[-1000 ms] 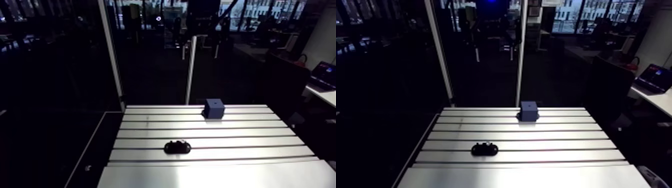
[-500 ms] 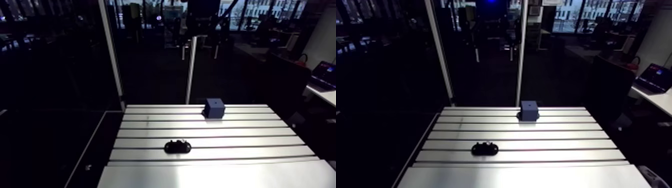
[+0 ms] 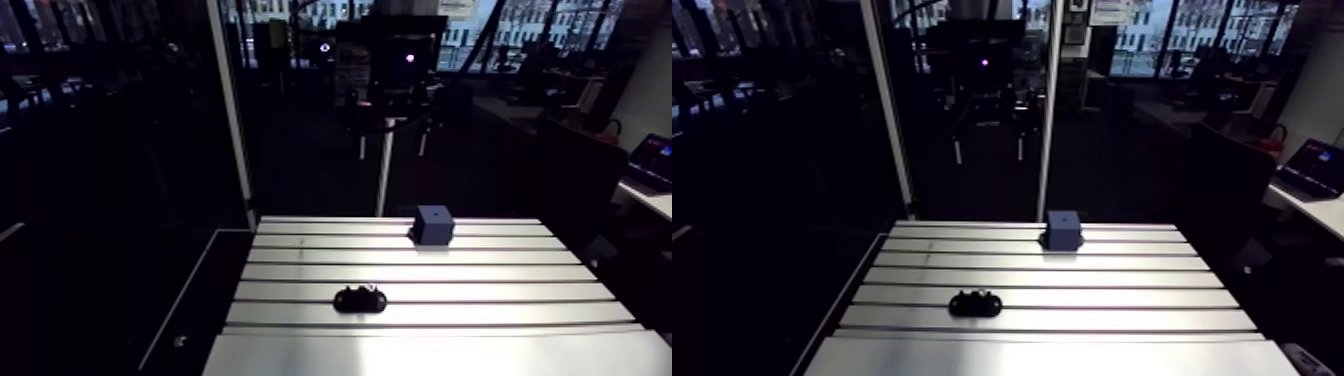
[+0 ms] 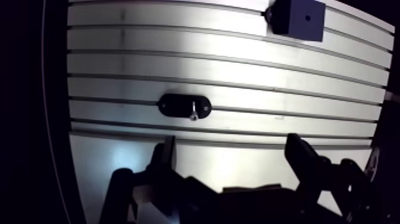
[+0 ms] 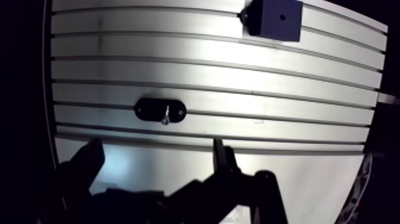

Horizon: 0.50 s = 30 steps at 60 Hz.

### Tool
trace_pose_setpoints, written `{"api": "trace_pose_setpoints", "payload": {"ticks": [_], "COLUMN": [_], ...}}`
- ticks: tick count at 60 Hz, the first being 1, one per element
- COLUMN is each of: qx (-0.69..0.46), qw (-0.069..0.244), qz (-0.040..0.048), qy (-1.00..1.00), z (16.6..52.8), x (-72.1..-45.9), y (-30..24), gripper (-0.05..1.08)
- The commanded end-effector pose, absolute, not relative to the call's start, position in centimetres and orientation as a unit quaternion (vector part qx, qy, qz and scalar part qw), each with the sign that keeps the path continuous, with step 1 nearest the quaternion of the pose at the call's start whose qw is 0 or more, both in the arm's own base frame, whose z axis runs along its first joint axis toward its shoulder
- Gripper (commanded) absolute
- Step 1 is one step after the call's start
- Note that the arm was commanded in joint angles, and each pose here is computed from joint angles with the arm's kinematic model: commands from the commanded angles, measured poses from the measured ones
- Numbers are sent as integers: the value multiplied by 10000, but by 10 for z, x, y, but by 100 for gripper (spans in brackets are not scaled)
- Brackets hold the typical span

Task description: Pick up the M10 bolt and insert it into the hole until fully seated.

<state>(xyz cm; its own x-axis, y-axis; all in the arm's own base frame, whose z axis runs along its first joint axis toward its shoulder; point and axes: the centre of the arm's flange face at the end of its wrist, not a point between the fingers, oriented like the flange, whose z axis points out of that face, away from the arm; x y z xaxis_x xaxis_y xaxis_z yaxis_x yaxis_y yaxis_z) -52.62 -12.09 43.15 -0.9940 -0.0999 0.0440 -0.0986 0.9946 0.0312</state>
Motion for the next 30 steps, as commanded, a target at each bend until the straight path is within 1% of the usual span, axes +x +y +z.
{"api": "trace_pose_setpoints", "payload": {"ticks": [1,2,3,4,5,7,25,30], "qx": [534,534,535,535,510,500,453,453], "qw": [472,472,468,468,456,448,507,522], "qz": [-4,-4,29,29,60,71,69,68], "qy": [-9975,-9975,-9975,-9975,-9976,-9977,-9977,-9976], "z": [391,391,386,386,380,376,338,333], "x": [-514,-514,-513,-513,-511,-510,-502,-501], "y": [-128,-128,-128,-128,-127,-126,-123,-124], "gripper": [1,1,1,1,1,1,1,1]}}
